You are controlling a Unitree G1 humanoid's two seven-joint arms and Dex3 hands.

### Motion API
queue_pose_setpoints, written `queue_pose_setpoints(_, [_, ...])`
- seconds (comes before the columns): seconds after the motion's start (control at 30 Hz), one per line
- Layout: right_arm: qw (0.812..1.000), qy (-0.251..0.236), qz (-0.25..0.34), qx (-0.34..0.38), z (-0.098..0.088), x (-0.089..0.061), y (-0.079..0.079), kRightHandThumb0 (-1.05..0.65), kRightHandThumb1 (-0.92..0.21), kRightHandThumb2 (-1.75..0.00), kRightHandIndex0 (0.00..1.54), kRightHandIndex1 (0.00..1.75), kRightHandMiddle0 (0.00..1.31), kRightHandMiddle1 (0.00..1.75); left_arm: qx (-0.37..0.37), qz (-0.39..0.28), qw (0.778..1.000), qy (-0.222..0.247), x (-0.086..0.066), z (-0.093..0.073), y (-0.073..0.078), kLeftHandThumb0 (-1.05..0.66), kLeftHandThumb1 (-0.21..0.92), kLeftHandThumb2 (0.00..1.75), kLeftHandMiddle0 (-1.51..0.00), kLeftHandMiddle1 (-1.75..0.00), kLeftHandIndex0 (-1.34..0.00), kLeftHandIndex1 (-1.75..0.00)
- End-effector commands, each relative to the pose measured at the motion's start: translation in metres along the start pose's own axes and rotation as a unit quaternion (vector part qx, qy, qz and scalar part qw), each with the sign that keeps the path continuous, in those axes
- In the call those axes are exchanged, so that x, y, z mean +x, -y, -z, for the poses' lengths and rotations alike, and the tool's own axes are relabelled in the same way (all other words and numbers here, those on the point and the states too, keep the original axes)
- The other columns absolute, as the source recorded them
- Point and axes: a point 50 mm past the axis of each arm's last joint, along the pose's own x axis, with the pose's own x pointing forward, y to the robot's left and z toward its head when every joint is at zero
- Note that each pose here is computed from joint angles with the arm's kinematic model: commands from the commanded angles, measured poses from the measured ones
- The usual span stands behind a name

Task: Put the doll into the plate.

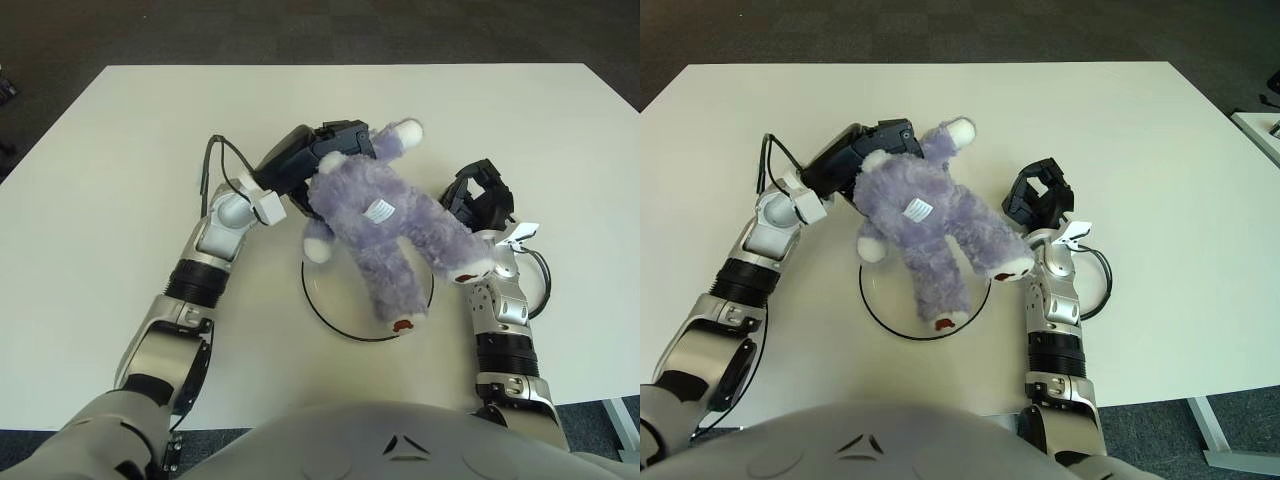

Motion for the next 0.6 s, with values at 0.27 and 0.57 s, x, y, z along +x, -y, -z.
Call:
queue_pose_setpoints(0.27, [0.995,-0.096,0.028,0.010,0.0381,-0.0177,0.0046,-0.47,-0.36,-1.26,0.92,1.75,0.57,1.75,0.038,0.059,0.997,0.024,0.0060,-0.0063,-0.0054,0.00,0.07,1.59,-0.80,-1.70,-0.58,-1.75])
queue_pose_setpoints(0.57, [0.995,-0.098,0.027,0.016,0.0384,-0.0178,0.0041,-0.48,-0.32,-1.31,0.93,1.75,0.61,1.75,0.066,0.081,0.995,0.000,0.0009,-0.0086,-0.0077,-0.01,0.17,1.41,-0.73,-1.74,-0.62,-1.51])
